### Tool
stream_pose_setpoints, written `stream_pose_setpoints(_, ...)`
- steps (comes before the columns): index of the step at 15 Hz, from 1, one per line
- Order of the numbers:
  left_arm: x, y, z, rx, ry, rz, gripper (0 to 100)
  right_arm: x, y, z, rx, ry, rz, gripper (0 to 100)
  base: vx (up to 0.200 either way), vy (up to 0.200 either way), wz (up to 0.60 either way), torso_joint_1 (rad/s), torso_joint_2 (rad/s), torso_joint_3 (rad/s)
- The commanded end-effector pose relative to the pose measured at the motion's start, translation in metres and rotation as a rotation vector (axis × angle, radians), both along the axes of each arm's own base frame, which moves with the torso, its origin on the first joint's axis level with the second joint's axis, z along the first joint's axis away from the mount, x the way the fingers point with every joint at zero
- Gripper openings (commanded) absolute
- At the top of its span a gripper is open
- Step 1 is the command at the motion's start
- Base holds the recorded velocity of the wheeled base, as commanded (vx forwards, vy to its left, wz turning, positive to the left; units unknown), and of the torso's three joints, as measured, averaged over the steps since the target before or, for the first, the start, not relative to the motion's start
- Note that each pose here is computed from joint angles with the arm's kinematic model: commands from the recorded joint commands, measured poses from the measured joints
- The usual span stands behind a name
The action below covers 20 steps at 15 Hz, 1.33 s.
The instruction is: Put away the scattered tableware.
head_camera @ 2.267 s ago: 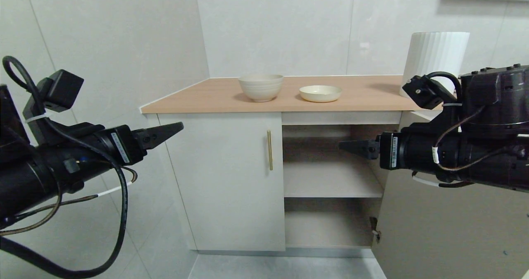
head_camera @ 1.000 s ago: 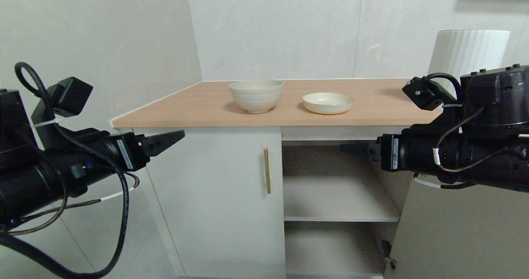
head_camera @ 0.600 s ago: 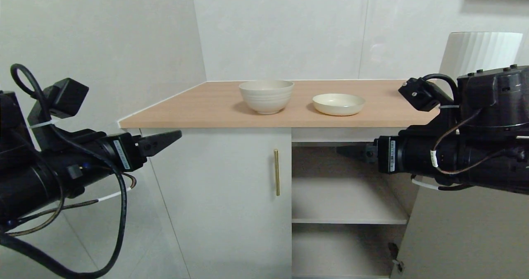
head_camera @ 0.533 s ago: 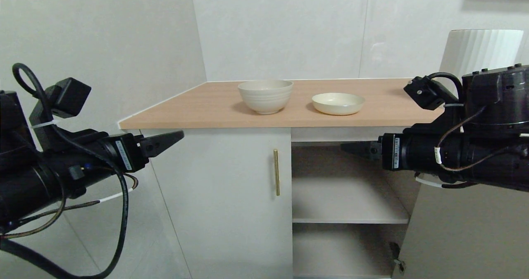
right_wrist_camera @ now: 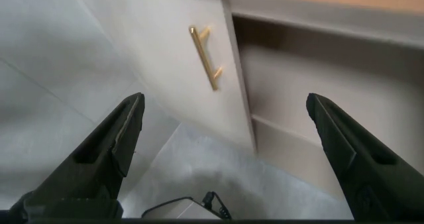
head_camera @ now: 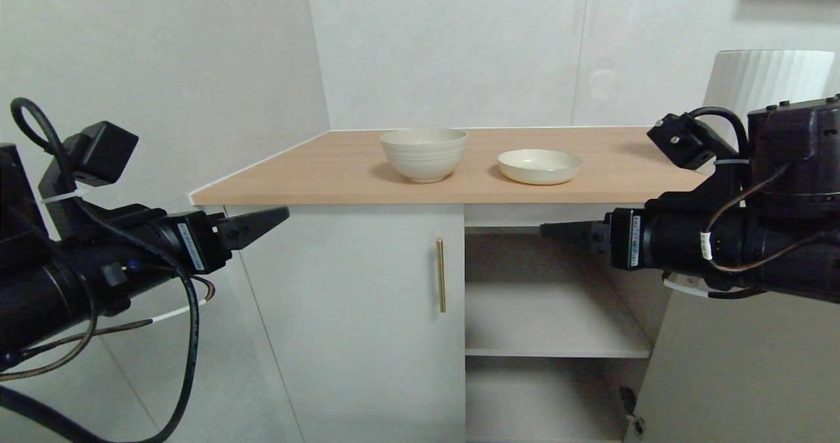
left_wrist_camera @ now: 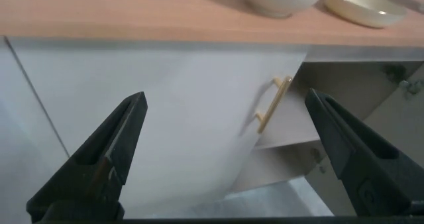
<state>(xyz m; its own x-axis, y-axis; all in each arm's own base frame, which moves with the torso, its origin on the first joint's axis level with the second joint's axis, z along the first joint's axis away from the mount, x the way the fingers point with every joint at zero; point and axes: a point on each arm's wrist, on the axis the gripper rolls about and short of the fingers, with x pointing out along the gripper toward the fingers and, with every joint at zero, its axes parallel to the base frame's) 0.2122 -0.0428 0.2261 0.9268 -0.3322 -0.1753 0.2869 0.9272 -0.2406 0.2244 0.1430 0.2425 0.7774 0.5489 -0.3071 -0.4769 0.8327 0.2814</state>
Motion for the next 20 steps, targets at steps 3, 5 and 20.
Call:
stream_pose_setpoints(3, -0.004, 0.001, 0.003, -0.006, -0.016, 0.0, 100, -0.015, -0.009, 0.009, 0.02, -0.014, 0.016, 100, 0.133, 0.0, 0.0, -0.002, 0.0, 0.006)
stream_pose_setpoints(5, -0.006, 0.001, 0.005, -0.008, -0.023, -0.001, 100, -0.018, -0.011, 0.011, 0.025, -0.02, 0.022, 100, 0.0, 0.0, 0.0, 0.0, 0.0, 0.0)
stream_pose_setpoints(20, 0.003, -0.002, -0.003, -0.014, 0.011, -0.057, 100, -0.009, -0.007, 0.0, 0.0, 0.008, 0.016, 100, 0.0, 0.0, 0.0, 0.068, -0.21, -0.147)
